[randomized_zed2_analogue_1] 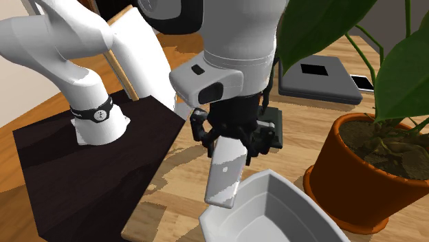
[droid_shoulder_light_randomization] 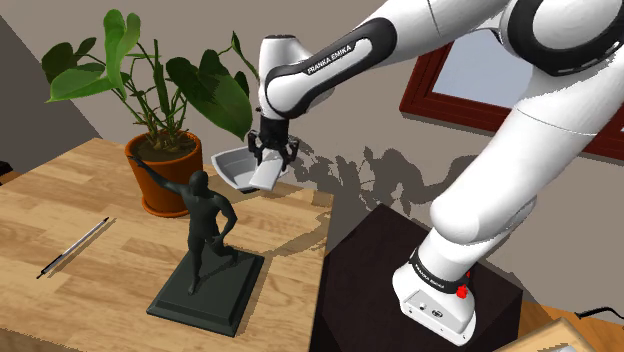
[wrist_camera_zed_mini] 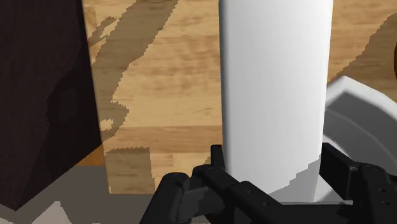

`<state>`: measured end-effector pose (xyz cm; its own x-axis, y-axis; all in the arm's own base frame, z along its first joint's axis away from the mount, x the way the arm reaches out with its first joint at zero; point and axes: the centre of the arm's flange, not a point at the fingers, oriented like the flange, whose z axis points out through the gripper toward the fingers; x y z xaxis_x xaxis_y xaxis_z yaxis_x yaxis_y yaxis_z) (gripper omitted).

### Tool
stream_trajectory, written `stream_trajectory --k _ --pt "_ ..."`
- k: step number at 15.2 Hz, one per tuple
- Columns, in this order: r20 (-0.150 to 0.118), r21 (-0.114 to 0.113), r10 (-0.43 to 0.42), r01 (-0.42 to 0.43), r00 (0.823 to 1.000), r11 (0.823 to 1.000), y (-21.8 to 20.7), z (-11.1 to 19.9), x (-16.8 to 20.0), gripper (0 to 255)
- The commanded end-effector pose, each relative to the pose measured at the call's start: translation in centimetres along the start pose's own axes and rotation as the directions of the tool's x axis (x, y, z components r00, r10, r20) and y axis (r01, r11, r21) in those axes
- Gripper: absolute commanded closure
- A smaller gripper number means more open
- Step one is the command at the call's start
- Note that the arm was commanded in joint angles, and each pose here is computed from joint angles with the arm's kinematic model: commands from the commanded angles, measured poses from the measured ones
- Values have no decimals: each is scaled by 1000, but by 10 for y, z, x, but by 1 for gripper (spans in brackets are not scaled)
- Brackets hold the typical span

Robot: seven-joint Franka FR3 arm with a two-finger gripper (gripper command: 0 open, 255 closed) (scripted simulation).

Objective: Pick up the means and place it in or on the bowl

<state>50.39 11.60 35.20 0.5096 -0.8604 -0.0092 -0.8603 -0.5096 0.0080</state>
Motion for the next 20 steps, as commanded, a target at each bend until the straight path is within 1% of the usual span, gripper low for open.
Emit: stream_trajectory --k 1,9,20 --pt "-1 0 0 0 1000 1000 -20 -1 19 255" --pt "-1 0 0 0 1000 1000 -100 -3 89 255" --pt "-1 0 0 0 1000 1000 -101 55 90 255"
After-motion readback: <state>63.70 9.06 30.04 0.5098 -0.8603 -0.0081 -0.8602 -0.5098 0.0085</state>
